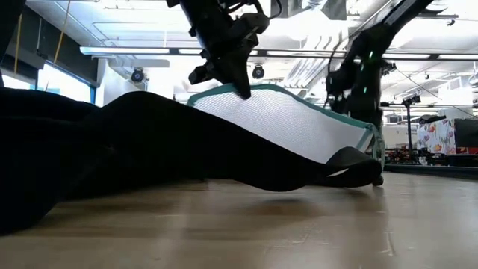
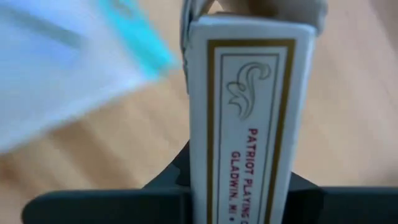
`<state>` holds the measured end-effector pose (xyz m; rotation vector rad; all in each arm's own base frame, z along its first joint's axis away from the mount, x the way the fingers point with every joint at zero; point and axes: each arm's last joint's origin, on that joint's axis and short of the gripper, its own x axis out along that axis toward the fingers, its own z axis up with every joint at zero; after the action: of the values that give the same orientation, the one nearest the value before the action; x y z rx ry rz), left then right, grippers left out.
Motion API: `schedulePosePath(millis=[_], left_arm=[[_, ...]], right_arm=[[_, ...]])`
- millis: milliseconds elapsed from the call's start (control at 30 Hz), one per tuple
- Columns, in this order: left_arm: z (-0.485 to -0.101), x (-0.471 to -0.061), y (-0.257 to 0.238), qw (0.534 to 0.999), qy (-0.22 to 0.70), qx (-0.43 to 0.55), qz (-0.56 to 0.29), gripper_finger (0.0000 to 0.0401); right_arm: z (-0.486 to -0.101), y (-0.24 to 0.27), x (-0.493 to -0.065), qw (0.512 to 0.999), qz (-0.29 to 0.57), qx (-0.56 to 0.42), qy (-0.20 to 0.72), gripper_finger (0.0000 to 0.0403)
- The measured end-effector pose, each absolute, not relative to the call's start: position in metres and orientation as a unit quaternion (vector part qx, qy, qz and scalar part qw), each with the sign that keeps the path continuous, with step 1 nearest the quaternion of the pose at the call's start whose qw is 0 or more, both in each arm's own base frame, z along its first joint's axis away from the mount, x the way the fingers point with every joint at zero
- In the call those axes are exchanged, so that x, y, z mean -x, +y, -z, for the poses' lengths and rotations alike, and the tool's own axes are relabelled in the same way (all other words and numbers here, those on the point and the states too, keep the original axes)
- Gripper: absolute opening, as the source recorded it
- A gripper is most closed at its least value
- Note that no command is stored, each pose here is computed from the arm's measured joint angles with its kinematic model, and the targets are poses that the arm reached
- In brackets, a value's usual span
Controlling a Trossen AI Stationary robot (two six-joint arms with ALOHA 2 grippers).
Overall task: Unpack backpack
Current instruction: Put the dark blue playing card into the transparent zip bag
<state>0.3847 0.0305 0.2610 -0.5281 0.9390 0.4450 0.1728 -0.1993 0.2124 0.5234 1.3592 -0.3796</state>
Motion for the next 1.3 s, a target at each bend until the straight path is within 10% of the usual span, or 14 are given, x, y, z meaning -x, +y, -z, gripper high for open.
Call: schedulePosePath(millis=[633,900,1300], left_arm=[[-0.283,-0.408,0.038,0.889,0.280,0.304,-0.198,0.0000],[-0.285,-0.409,0.046,0.891,0.270,0.312,-0.192,0.0000],[-0.280,-0.406,0.043,0.887,0.313,0.297,-0.164,0.0000]], right_arm=[[-0.312,0.015,-0.191,0.869,-0.102,-0.265,0.405,0.0042],[-0.236,0.043,-0.216,0.911,0.037,-0.234,0.338,0.0042],[-0.181,0.034,-0.270,0.896,0.247,0.095,0.355,0.0042]])
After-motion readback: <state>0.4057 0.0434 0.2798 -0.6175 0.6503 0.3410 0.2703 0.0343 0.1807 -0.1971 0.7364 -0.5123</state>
